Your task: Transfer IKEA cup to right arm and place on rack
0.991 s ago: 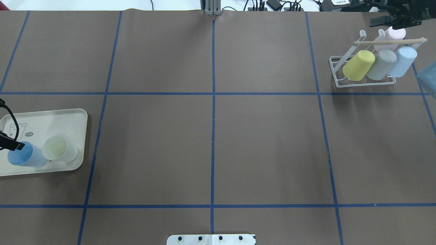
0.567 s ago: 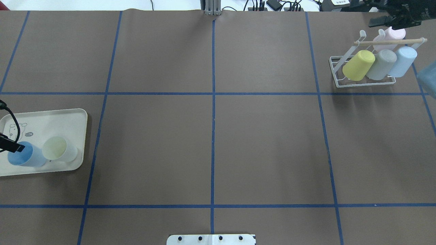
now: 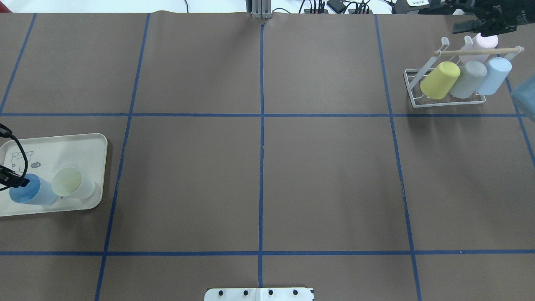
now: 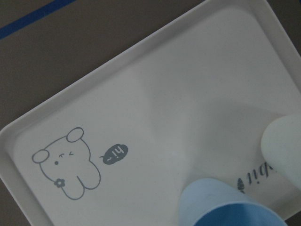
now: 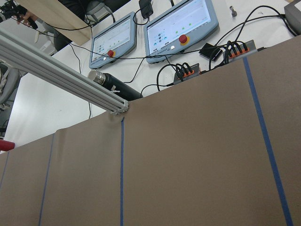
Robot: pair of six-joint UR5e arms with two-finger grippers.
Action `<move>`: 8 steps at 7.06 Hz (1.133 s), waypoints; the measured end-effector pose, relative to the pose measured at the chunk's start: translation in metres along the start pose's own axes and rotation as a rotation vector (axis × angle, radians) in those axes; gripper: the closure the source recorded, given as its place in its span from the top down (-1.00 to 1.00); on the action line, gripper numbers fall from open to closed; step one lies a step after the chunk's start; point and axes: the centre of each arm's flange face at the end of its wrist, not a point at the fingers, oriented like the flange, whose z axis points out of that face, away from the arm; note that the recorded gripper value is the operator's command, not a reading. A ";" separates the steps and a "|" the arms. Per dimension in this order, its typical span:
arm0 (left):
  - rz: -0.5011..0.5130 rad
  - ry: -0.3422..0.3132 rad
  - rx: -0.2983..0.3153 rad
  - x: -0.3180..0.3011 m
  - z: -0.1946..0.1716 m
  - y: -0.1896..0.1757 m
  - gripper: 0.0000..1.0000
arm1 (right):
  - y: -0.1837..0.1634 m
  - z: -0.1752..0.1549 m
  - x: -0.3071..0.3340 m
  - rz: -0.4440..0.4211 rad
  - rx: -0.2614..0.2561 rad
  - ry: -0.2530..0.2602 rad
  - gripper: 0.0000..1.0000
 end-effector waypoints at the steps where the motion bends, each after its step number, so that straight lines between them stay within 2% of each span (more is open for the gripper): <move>1: 0.005 0.003 -0.005 0.002 0.002 0.000 -0.18 | 0.000 0.000 0.000 0.000 0.000 0.000 1.00; 2: 0.007 0.004 -0.007 0.004 0.003 0.000 -0.67 | 0.000 0.000 0.000 0.000 0.000 0.000 1.00; 3: 0.008 0.005 -0.007 0.004 0.003 0.000 -1.00 | 0.000 0.000 0.000 0.000 0.000 0.000 1.00; 6: 0.004 -0.002 0.017 0.004 -0.010 0.000 -1.00 | 0.000 0.000 -0.001 -0.001 0.000 -0.001 1.00; 8: -0.091 -0.068 0.109 -0.036 -0.050 0.000 -1.00 | 0.001 0.000 -0.002 0.001 -0.001 -0.003 1.00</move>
